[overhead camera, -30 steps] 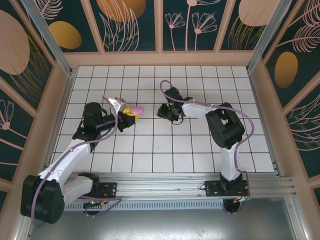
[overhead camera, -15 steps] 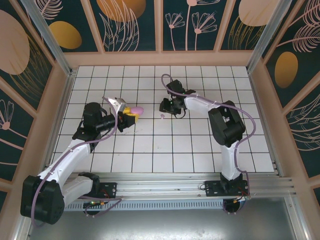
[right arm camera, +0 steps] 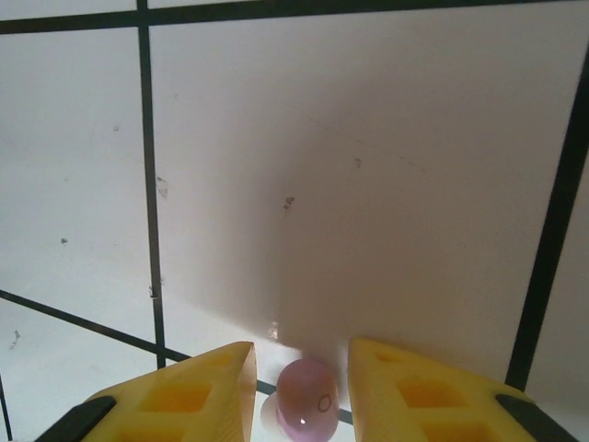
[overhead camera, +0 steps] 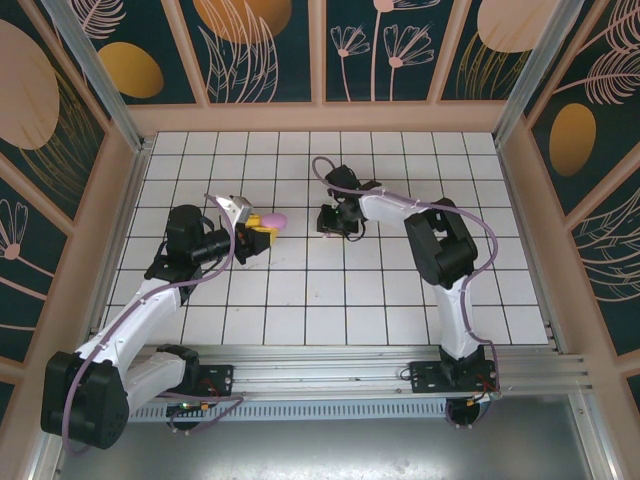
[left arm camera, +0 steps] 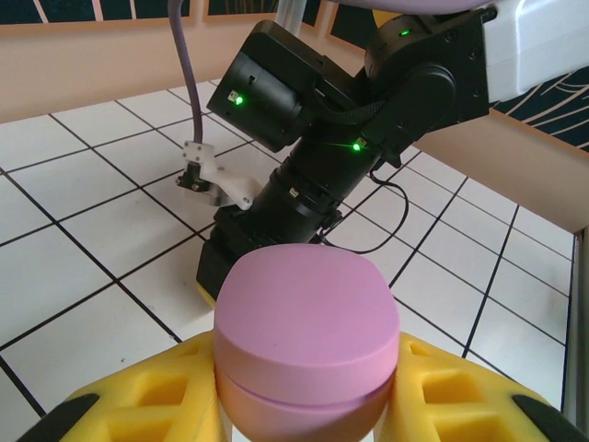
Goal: Insert wireless bluetooth earbuds into charging case
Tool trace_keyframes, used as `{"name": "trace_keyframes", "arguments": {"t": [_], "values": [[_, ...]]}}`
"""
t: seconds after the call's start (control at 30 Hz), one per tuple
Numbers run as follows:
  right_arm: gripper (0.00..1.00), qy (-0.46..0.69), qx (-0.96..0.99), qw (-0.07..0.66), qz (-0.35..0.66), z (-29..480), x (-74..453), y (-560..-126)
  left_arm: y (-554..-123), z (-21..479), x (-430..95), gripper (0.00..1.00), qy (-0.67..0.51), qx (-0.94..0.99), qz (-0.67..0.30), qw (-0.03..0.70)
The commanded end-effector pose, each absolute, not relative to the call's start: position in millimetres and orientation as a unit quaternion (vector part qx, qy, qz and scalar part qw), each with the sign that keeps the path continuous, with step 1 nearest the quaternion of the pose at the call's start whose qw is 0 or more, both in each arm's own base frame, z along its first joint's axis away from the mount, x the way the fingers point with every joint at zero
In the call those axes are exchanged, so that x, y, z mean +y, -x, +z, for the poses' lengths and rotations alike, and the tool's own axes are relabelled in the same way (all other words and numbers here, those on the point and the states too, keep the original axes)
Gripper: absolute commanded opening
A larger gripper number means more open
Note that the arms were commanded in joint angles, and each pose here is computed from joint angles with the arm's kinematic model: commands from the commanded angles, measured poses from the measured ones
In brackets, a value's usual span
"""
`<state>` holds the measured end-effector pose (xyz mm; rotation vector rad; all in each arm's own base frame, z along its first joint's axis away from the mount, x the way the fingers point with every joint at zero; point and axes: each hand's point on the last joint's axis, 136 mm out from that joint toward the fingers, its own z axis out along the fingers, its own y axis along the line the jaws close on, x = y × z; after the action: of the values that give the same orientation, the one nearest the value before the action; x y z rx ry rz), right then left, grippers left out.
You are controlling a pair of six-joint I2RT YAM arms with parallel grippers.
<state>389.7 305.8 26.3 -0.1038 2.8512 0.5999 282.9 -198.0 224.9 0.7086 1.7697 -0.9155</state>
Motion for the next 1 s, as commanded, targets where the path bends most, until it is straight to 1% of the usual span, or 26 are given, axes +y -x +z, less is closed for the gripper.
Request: {"name": "trace_keyframes", "arguments": {"t": [0.0,0.13,0.23,0.47,0.73,0.97], "values": [[0.32,0.055,0.978,0.098,0.174,17.8,307.4,-380.6,-283.2,235.4,-198.9,0.0,-0.301,0.719,-0.37,0.505],[0.32,0.047,0.98,0.098,0.17,20.4,305.2,-378.2,-283.4,235.1,-198.6,0.0,-0.301,0.72,-0.37,0.505],[0.36,0.033,0.981,0.102,0.163,24.4,300.6,-378.7,-283.2,234.6,-198.3,0.0,-0.3,0.721,-0.37,0.504],[0.36,-0.001,0.98,0.11,0.165,31.6,293.8,-377.9,-281.7,236.6,-198.2,0.0,-0.3,0.719,-0.371,0.506],[0.32,-0.006,0.98,0.096,0.175,20.8,300.6,-375.3,-279.8,238.1,-197.5,0.0,-0.3,0.717,-0.37,0.508],[0.27,0.002,0.979,0.1,0.177,24.7,306.4,-375.3,-279.7,239.0,-196.5,0.0,-0.3,0.717,-0.367,0.51]]}}
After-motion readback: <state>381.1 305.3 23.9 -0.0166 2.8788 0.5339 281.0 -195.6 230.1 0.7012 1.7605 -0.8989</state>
